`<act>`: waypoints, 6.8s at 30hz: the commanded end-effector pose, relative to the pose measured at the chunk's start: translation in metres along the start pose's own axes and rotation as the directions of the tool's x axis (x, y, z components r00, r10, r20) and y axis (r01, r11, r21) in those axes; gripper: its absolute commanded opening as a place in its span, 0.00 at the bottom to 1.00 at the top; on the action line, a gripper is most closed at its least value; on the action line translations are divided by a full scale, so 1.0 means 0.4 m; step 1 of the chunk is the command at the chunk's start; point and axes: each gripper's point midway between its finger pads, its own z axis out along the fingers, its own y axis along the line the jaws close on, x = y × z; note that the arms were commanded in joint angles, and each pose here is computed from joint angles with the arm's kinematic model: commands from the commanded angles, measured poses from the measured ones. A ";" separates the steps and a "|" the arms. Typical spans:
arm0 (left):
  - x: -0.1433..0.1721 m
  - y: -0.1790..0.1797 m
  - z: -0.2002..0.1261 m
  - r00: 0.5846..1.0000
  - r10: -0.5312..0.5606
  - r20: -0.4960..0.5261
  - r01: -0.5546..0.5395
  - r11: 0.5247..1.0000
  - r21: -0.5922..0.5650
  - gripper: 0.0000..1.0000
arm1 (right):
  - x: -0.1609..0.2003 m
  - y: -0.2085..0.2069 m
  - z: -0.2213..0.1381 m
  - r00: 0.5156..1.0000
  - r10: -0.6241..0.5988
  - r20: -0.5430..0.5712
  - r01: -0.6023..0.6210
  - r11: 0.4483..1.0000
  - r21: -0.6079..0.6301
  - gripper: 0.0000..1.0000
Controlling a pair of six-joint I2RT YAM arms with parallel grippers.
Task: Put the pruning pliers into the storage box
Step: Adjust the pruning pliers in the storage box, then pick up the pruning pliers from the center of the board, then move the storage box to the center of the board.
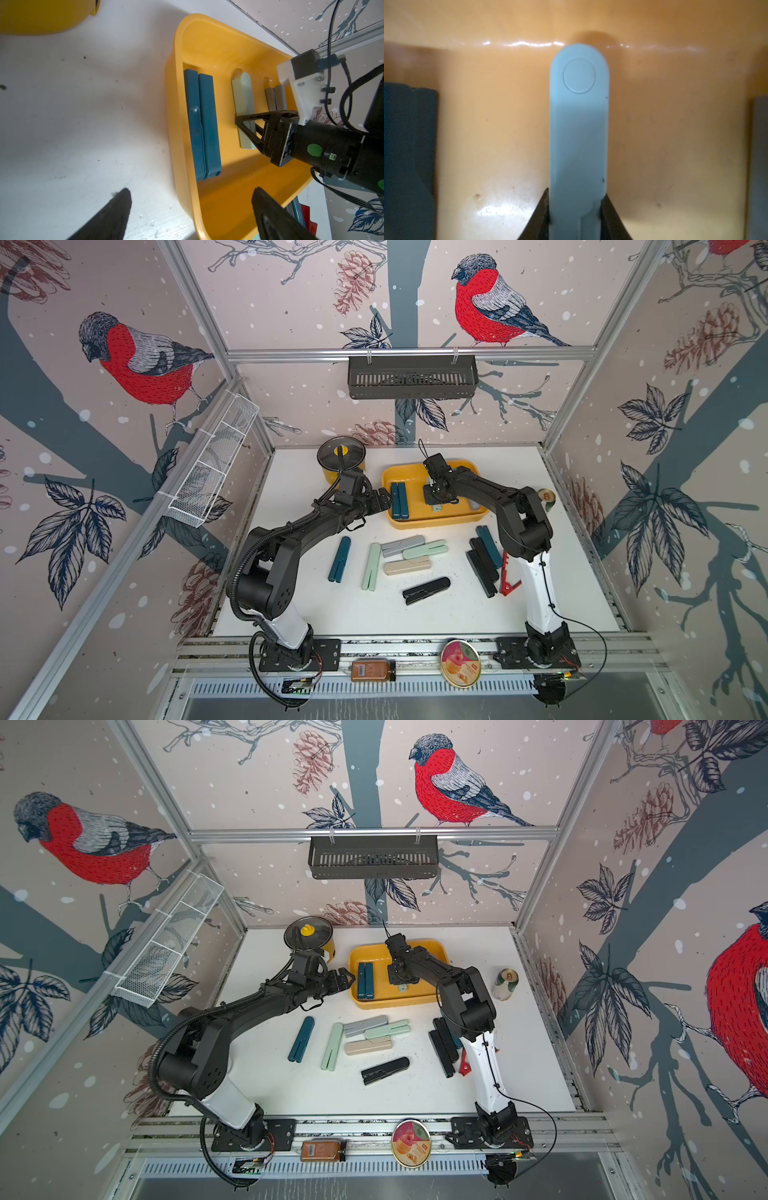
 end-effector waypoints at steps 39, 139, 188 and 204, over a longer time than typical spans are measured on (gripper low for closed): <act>-0.025 -0.021 -0.013 0.999 0.013 0.034 -0.014 1.000 0.024 0.91 | -0.060 0.039 -0.013 0.989 0.142 0.050 -0.129 0.970 -0.206 0.84; 0.404 0.155 -0.139 0.947 0.134 -0.292 -0.223 0.929 -0.296 0.83 | -0.083 -0.060 -0.308 0.935 0.217 0.279 -0.113 0.932 -0.345 0.97; 0.050 -0.110 -0.232 0.922 0.384 0.058 -0.352 0.890 -0.289 0.18 | -0.039 -0.327 -0.366 0.873 0.323 0.365 -0.248 0.939 -0.238 0.97; -0.042 -0.357 0.098 0.918 0.392 -0.057 -0.395 0.918 -0.046 0.15 | -0.026 -0.360 -0.254 0.890 0.347 0.294 -0.208 0.885 -0.417 0.97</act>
